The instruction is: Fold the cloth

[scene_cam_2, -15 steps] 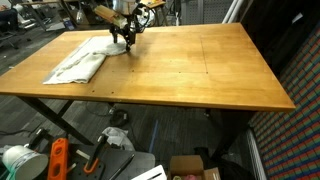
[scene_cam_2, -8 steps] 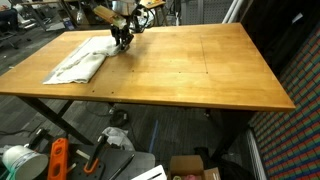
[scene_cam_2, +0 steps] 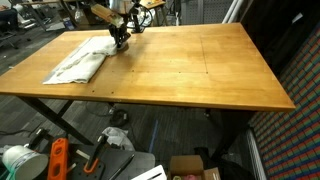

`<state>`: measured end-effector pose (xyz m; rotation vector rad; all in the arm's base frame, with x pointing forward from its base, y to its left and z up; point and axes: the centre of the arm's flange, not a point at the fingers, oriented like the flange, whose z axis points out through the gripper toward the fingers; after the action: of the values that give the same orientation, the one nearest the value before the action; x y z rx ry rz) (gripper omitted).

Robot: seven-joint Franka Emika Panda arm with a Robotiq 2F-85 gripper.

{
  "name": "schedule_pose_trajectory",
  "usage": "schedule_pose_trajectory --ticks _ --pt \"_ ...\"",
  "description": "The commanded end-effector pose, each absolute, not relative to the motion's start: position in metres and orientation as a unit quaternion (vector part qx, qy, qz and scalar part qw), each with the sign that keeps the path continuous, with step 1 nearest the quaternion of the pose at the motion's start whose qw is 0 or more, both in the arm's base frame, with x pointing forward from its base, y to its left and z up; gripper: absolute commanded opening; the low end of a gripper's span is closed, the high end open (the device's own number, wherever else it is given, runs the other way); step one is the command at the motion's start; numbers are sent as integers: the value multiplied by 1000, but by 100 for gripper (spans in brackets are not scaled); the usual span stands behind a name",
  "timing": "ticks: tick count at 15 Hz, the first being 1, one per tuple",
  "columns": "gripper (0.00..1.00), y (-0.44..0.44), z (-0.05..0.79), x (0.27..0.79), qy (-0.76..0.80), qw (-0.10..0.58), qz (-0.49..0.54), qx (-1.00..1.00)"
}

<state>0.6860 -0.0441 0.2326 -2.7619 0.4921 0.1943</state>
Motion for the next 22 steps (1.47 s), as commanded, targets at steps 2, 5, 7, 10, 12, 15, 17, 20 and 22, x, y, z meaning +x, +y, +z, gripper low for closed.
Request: schedule_pose_trajectory --ticks 2,5,7,10,12,15,17,20,22 --pt "18 -8 272 683 162 151 33 -975" --pt "17 22 291 681 149 138 9 -979" --pt "16 46 303 677 138 127 -5 -982" --pt "17 89 311 668 117 112 -21 -987" --pt "16 119 313 661 105 104 -28 -989" --pt "16 162 311 648 89 98 -37 -991" --pt "42 179 311 643 74 88 -41 -992" --pt "65 171 316 648 63 76 -33 -995" --pt "79 147 320 658 72 77 -31 -994"
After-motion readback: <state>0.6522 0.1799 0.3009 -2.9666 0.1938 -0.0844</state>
